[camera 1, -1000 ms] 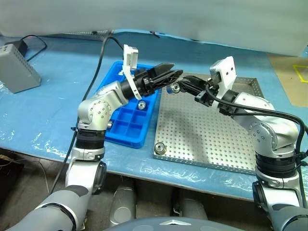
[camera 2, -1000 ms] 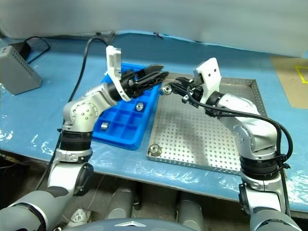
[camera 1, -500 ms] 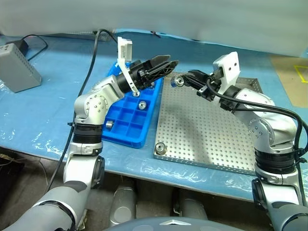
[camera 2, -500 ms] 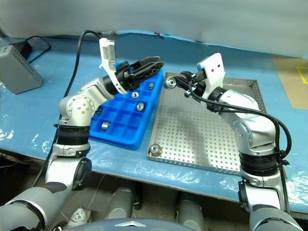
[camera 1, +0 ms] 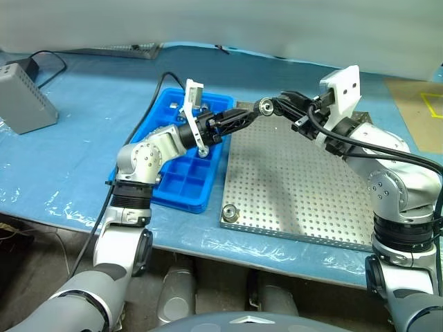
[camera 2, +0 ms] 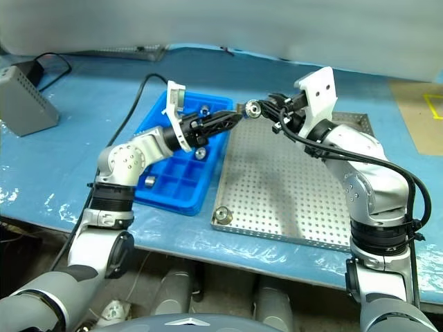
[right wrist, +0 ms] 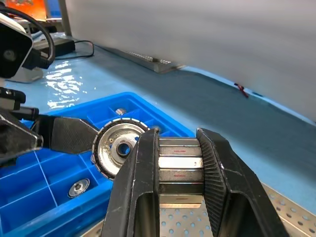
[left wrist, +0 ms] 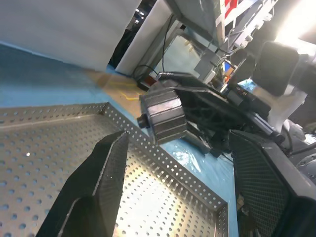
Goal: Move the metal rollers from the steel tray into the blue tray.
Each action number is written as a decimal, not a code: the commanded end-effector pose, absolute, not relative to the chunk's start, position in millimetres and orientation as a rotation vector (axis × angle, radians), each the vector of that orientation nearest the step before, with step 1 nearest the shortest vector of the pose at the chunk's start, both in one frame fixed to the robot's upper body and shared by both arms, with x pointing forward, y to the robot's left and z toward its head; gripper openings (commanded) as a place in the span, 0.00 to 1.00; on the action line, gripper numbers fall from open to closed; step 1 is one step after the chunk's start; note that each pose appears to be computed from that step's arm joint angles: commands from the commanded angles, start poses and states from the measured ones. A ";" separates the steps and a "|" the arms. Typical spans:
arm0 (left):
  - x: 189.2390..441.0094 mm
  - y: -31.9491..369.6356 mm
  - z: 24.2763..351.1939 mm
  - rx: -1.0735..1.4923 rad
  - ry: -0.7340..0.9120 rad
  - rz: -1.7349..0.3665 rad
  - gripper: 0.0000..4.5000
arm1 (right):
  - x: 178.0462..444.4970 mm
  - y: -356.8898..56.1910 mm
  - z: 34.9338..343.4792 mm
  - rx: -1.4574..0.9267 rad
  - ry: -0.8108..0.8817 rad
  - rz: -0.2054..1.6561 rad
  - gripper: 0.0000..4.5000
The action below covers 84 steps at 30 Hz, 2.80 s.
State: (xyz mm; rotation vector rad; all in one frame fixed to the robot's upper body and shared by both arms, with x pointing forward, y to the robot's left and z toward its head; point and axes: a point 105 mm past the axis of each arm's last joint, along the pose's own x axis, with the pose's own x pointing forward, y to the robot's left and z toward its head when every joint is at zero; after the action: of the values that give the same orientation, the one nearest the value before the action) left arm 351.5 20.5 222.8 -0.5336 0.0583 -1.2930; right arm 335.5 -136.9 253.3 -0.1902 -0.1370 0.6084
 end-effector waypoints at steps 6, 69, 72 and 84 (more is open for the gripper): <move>345.6 5.2 234.3 -0.579 0.019 -1.359 0.75 | 322.9 -127.1 273.7 -0.220 -0.225 0.637 0.16; 359.3 7.5 229.8 -0.518 0.025 -1.292 0.32 | 340.3 -151.6 274.2 -0.171 -0.243 0.459 0.16; 359.1 9.4 231.8 -0.518 -0.014 -1.304 0.41 | 335.7 -152.5 271.9 -0.180 -0.231 0.468 0.16; 354.6 -2.3 222.7 -0.488 0.022 -1.320 0.90 | 336.4 -149.1 268.6 -0.199 -0.217 0.465 0.16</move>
State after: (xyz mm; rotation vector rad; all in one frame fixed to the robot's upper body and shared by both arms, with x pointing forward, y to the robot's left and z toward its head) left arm 361.7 0.4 210.8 -0.4838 0.0668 -1.2762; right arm 344.4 -152.4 249.8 -0.1720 -0.1389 0.4578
